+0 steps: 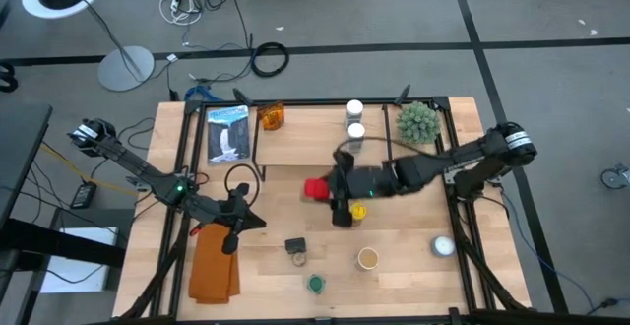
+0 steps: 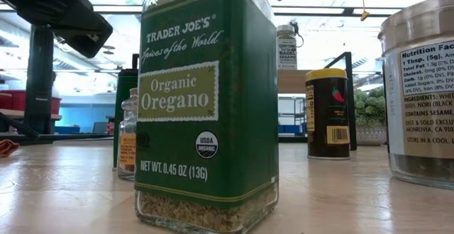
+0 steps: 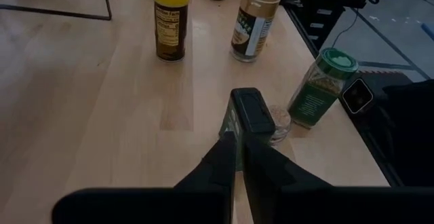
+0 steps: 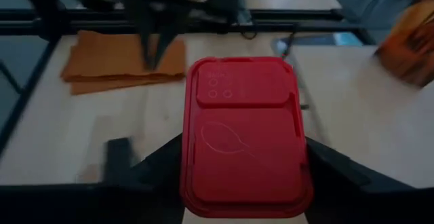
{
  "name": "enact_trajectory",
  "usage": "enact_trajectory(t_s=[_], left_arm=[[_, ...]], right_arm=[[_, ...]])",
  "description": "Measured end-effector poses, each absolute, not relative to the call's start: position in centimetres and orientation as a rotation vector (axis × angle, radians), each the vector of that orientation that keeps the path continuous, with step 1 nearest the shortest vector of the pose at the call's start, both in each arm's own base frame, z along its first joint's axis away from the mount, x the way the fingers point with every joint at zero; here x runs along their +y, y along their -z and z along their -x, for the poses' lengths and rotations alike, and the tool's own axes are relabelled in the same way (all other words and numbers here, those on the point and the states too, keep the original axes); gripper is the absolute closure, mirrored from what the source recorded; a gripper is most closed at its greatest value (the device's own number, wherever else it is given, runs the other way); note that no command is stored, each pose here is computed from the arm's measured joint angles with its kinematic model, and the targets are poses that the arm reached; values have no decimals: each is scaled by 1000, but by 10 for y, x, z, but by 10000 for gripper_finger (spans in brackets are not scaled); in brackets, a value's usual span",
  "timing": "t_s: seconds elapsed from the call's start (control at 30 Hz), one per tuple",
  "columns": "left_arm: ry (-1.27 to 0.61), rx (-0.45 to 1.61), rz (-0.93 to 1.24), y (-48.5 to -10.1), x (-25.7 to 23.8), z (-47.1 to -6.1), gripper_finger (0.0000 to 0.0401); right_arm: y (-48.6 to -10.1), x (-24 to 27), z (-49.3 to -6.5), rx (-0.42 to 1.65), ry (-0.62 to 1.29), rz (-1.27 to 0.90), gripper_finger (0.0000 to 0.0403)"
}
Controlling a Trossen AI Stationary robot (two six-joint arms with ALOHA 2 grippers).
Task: Shelf spices
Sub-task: Put the red seasoning can on the shelf
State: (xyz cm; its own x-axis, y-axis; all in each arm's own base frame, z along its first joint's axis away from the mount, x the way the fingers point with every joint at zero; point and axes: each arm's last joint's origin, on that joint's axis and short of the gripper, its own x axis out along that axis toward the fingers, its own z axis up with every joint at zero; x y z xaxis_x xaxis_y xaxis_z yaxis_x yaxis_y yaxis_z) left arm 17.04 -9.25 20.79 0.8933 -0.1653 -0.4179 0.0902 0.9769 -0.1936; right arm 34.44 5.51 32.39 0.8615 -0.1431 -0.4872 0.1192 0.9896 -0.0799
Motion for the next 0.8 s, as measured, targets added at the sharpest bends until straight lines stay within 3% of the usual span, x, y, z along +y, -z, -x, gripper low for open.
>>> enact_trajectory(t_s=[0.37,0.8], left_arm=[[133,445,160,-208,-92,-170,371],[107,427,115,-209,-91,-171,371]], right_arm=[[-384,-33,-341,530,220,158,182],[-377,-105,-336,577,241,102,178]])
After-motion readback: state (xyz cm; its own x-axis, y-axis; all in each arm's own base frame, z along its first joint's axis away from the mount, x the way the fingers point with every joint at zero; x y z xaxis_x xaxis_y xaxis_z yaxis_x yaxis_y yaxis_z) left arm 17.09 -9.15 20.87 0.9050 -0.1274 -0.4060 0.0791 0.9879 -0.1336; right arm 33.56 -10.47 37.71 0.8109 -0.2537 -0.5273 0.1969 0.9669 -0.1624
